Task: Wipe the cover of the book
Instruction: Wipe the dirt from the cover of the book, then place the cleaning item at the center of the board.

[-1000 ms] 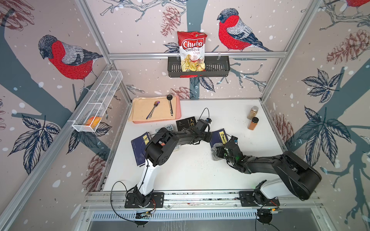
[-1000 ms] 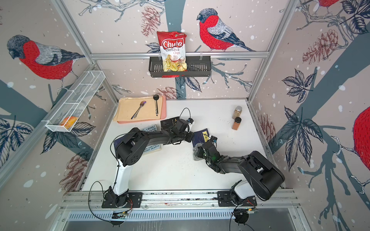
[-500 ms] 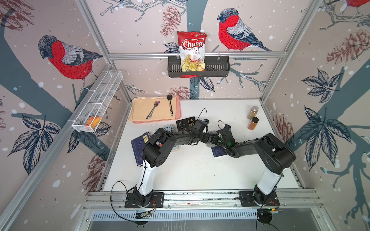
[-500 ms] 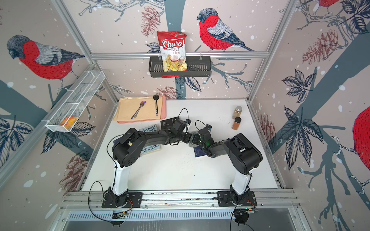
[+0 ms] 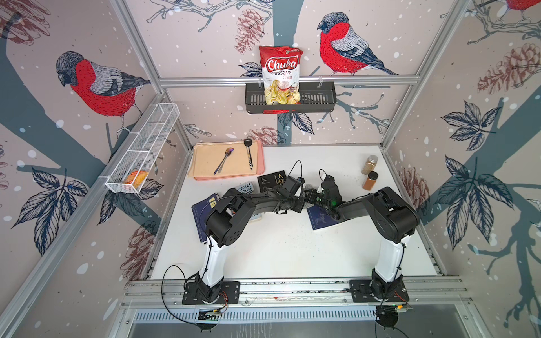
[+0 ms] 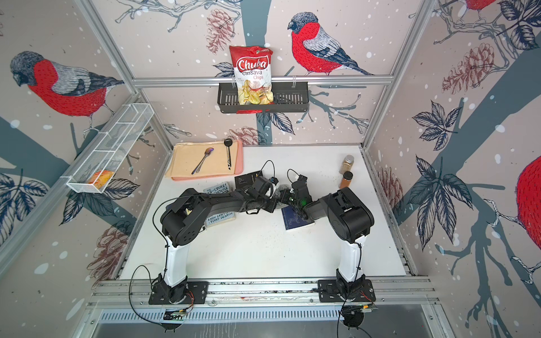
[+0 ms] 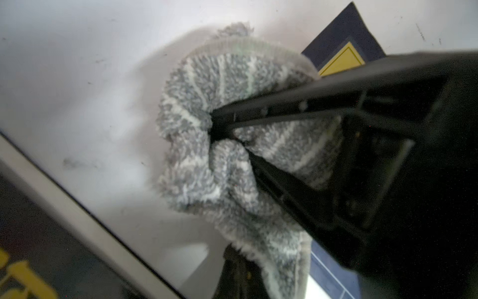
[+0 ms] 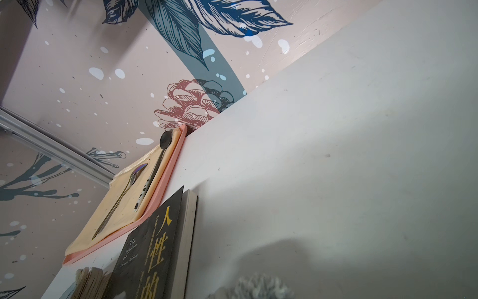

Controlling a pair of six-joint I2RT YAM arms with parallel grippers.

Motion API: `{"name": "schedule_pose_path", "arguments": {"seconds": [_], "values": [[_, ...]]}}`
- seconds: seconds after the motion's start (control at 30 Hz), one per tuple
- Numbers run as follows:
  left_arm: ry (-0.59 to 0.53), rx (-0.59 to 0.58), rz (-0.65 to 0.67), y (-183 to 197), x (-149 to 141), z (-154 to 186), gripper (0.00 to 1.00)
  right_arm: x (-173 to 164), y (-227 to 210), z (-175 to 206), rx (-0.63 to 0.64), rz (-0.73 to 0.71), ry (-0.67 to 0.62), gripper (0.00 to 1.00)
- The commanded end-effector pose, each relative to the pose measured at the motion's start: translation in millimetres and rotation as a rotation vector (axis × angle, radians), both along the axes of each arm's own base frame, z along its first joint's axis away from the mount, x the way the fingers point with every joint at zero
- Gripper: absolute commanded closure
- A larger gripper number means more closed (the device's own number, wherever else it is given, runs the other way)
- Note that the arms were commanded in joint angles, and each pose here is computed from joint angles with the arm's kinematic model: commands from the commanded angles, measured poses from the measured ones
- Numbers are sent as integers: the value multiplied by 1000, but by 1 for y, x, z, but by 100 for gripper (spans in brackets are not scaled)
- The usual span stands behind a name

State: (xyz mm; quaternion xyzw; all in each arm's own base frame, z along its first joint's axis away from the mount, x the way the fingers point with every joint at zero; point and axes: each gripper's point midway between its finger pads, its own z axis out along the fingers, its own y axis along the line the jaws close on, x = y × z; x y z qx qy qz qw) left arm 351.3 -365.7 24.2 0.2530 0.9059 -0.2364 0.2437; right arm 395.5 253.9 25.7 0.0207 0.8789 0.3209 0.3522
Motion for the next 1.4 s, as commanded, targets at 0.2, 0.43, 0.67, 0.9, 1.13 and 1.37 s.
{"name": "schedule_pose_path", "arguments": {"seconds": [0.2,0.43,0.67,0.9,1.13,1.37], "values": [[-7,-10,-8,-3,-7,18,100,-17,-45,36,-148,-63,9,100],[-25,-25,-25,-8,-12,28,100,-38,-110,48,-281,-219,44,94],[-43,-53,-27,-9,-19,41,89,-58,-182,48,-251,-388,74,63],[-51,-69,-28,-3,-31,50,64,-62,-216,59,-310,-489,65,28],[-78,-36,-21,-3,-55,53,42,-76,-185,84,-460,-414,15,26],[-121,-55,77,32,-70,70,30,-136,-124,56,-348,-184,78,26]]}}
